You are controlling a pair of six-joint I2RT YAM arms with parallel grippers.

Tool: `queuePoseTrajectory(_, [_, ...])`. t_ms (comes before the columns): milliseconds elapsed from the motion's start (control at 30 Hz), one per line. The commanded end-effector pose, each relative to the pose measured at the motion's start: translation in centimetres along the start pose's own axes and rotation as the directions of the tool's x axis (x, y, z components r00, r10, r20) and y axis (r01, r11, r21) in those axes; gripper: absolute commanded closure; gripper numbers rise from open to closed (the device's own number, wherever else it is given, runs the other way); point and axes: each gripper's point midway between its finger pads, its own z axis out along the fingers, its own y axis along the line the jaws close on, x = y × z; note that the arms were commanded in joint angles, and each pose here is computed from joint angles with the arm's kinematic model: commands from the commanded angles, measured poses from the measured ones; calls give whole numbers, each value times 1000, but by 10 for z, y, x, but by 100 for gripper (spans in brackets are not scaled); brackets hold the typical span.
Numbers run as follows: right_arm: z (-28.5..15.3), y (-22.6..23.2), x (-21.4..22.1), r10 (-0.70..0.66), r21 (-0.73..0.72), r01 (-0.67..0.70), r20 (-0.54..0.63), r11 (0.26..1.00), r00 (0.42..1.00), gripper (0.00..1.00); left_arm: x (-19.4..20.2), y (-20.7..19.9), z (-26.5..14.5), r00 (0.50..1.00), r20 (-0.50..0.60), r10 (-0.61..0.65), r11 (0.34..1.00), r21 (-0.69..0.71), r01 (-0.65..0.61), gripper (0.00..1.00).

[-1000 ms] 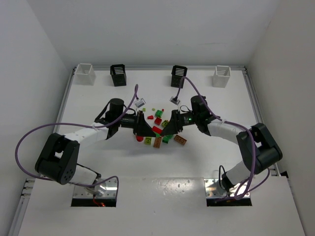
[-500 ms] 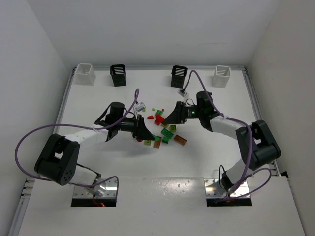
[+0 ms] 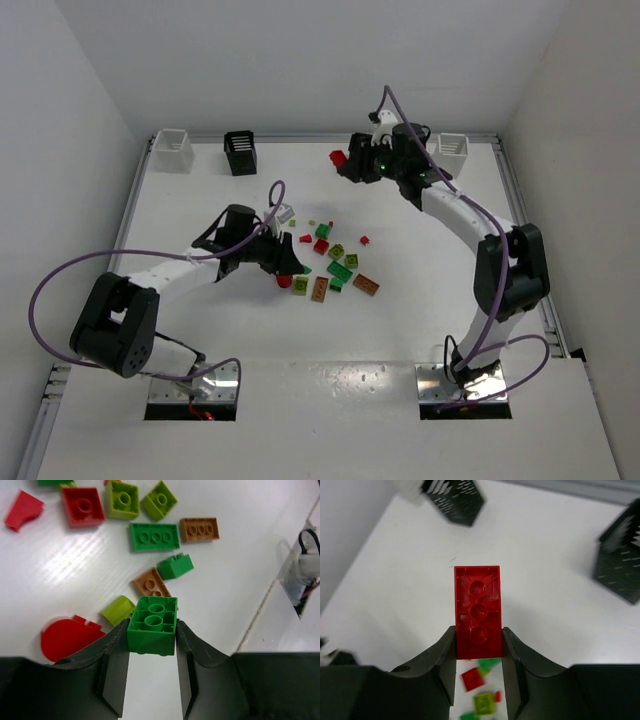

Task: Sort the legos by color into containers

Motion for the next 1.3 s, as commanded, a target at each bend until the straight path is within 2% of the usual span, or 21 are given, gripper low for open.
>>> queuePoseTrajectory(0, [-2, -58, -32, -126, 309, 106, 47, 945, 991, 100, -26, 6, -3, 996, 47, 74, 995, -67, -71, 94])
queuePoseTrajectory(133, [-2, -93, -64, -172, 462, 110, 94, 880, 981, 100, -43, 7, -4, 994, 66, 87, 992, -94, -80, 94])
queuePoseTrajectory(367, [16, -134, -87, -196, 562, 79, 151, 823, 969, 100, -56, 7, -5, 994, 65, 85, 991, -105, -78, 94])
queuePoseTrajectory(600, [34, -151, -102, -222, 580, 88, 163, 810, 961, 100, -74, 12, -12, 993, 80, 89, 988, -137, -77, 94])
queuePoseTrajectory(633, [40, -153, -94, -214, 569, 94, 149, 817, 965, 94, -74, 12, -12, 993, 80, 89, 988, -137, -77, 94])
queuePoseTrajectory(833, [49, -168, -92, -219, 581, 86, 163, 810, 962, 92, -85, 12, -17, 991, 104, 84, 989, -130, -70, 94])
queuePoseTrajectory(933, [57, -170, -94, -238, 571, 103, 168, 815, 957, 87, -80, 16, -18, 994, 96, 59, 990, -136, -46, 94])
queuePoseTrajectory(1033, [65, -172, -96, -252, 563, 113, 176, 818, 951, 69, -78, 16, -17, 994, 99, 49, 990, -135, -36, 94])
queuePoseTrajectory(1133, [67, -177, -91, -248, 572, 111, 168, 813, 954, 56, -80, 22, -20, 994, 109, 32, 989, -147, -16, 94])
queuePoseTrajectory(1167, [67, -177, -91, -248, 572, 111, 168, 813, 954, 46, -86, 20, -21, 992, 119, 41, 989, -146, -23, 94])
queuePoseTrajectory(1267, [64, -175, -92, -236, 571, 102, 167, 815, 957, 32, -104, 32, -26, 987, 155, 39, 981, -193, -9, 94])
